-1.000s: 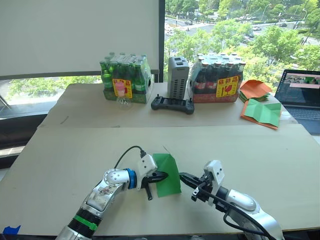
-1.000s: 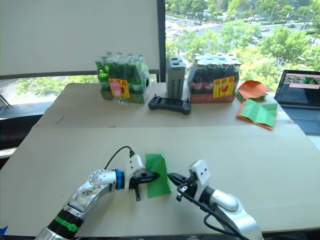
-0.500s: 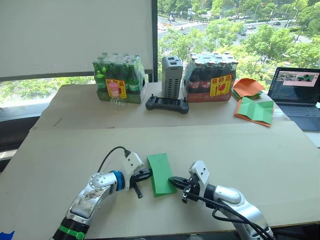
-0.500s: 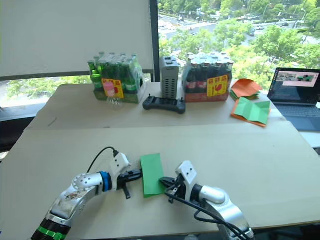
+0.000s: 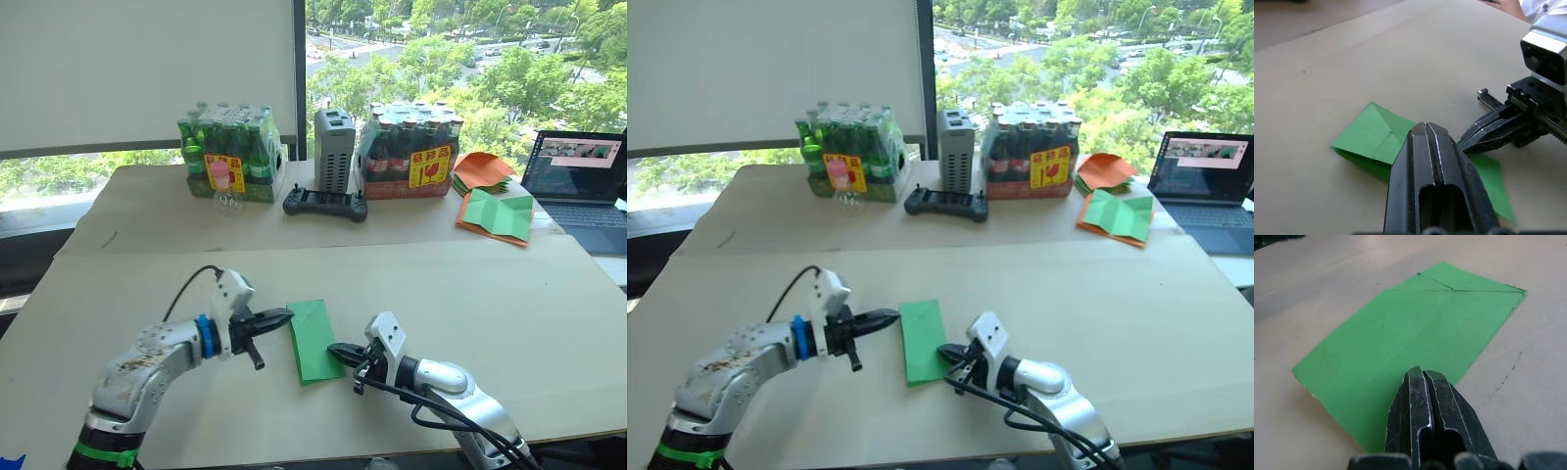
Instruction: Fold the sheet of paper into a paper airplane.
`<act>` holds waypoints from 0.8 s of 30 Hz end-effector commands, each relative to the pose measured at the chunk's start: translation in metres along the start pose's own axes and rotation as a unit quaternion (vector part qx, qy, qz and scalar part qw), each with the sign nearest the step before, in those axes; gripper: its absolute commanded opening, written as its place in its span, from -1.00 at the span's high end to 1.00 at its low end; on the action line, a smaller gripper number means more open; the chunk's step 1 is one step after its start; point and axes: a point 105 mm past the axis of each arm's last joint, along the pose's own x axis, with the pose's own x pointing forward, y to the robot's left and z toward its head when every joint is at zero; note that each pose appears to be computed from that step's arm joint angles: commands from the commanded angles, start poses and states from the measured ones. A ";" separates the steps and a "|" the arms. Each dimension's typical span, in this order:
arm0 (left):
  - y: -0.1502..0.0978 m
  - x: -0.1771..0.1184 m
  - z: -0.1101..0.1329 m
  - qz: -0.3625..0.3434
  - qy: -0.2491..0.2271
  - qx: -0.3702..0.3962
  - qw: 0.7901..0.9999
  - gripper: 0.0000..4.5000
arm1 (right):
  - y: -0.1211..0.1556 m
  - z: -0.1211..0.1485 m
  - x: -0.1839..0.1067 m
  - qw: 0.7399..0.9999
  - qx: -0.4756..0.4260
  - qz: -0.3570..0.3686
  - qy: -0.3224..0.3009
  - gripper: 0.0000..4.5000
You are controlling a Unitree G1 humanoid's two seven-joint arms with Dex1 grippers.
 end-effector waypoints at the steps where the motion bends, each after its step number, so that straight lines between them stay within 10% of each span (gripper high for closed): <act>1: 0.001 0.017 -0.022 -0.005 0.025 0.006 1.000 1.00 | -0.005 -0.017 -0.002 0.999 0.014 -0.016 0.037 0.99; 12: 0.006 0.021 -0.062 -0.004 0.080 0.044 0.996 1.00 | -0.008 0.025 -0.003 1.000 -0.005 -0.003 -0.014 0.99; 24: 0.005 0.019 -0.058 -0.001 0.075 0.051 0.996 1.00 | -0.032 -0.008 0.022 0.997 -0.029 0.011 0.065 0.99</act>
